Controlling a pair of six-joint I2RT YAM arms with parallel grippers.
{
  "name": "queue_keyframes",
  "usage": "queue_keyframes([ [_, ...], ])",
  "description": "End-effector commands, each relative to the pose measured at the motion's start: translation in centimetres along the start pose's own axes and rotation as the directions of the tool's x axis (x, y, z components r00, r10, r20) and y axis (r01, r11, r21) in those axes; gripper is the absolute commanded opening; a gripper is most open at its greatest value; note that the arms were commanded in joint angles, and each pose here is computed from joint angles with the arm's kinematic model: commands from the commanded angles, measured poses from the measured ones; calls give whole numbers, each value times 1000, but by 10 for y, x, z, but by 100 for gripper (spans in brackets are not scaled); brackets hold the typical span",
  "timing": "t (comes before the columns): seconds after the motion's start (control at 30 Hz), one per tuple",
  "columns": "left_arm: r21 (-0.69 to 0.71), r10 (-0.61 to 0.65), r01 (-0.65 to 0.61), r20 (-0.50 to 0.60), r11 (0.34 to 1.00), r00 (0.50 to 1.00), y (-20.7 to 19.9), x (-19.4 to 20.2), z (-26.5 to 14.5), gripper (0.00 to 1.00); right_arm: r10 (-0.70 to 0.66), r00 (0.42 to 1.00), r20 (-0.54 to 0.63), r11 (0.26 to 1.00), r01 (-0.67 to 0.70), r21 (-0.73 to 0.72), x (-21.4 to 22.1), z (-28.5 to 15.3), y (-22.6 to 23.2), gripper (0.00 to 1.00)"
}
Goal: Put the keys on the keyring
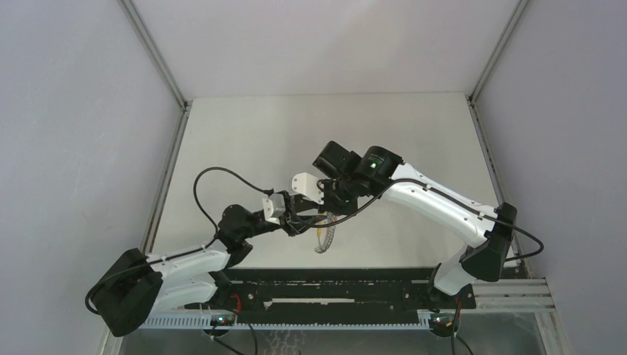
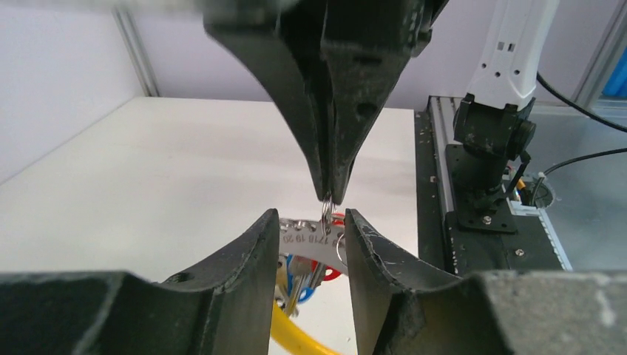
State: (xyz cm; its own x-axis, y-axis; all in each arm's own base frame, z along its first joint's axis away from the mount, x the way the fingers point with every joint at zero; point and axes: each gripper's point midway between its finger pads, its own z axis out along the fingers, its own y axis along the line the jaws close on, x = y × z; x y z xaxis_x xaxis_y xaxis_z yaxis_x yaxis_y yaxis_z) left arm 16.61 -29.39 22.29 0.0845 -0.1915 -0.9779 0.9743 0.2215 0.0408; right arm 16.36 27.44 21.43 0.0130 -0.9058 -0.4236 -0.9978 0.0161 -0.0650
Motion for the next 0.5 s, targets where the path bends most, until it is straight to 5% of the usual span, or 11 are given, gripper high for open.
queue_keyframes([
  [0.0, 61, 7, -15, 121, 998, 993, -8, -28, 6, 41, -28, 999, 15, 999, 28, 34, -11, -11, -3, 0],
  [0.47, 102, -39, 31, 84, 994, 996, -9, -10, 14, 31, -45, 999, 0, 998, 45, 46, -17, -12, -5, 0],
])
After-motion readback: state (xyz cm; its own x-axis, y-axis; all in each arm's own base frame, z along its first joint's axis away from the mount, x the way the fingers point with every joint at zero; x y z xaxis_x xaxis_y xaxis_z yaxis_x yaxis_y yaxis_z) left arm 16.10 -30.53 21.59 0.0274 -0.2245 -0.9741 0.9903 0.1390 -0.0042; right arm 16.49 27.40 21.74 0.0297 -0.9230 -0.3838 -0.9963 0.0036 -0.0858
